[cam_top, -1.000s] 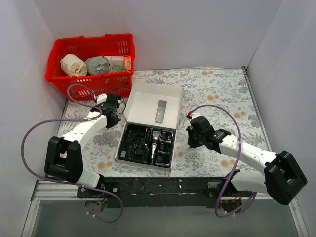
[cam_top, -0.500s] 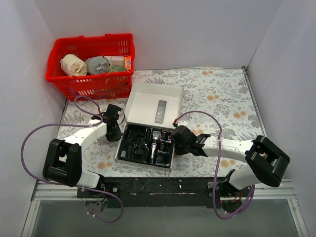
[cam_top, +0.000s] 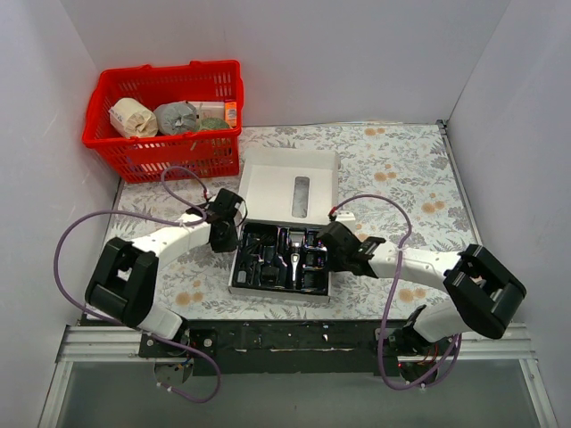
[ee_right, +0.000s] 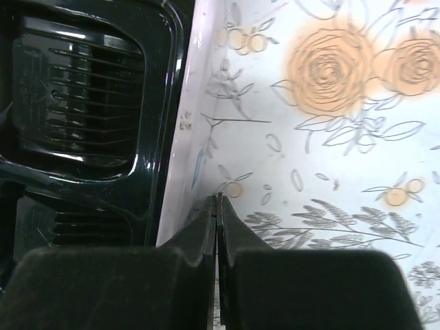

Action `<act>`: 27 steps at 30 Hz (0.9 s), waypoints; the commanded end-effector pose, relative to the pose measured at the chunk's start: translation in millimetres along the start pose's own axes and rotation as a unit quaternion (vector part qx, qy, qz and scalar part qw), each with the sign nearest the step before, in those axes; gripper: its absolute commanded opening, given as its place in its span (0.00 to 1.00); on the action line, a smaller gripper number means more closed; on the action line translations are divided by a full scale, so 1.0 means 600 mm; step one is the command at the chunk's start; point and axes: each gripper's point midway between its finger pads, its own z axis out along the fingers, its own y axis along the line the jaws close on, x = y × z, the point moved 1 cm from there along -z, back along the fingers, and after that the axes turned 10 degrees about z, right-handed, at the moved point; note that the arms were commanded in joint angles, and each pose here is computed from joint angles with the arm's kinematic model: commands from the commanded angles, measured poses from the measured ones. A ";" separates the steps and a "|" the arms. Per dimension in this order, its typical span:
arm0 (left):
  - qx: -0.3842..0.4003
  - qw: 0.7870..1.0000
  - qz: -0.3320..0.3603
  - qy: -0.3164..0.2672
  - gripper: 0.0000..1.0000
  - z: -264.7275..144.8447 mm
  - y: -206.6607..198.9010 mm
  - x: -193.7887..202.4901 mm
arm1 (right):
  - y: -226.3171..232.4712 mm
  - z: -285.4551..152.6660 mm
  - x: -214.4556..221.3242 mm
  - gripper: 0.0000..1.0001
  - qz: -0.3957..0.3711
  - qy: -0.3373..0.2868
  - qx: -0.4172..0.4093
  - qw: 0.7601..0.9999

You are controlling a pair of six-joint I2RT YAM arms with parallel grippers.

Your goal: Sort the hair-cutting tools

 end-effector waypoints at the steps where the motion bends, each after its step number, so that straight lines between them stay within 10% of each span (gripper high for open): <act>1: 0.124 0.992 -0.003 -0.017 0.00 0.000 -0.125 -0.030 | 0.013 0.001 -0.043 0.01 0.032 -0.023 -0.028 0.999; 16: 0.180 0.982 0.049 0.001 0.00 0.019 -0.294 -0.009 | -0.079 0.000 -0.083 0.01 0.004 -0.013 0.000 1.000; 27: 0.162 0.985 0.058 -0.008 0.00 0.010 -0.285 0.048 | -0.096 -0.015 -0.078 0.01 -0.009 -0.011 0.015 1.000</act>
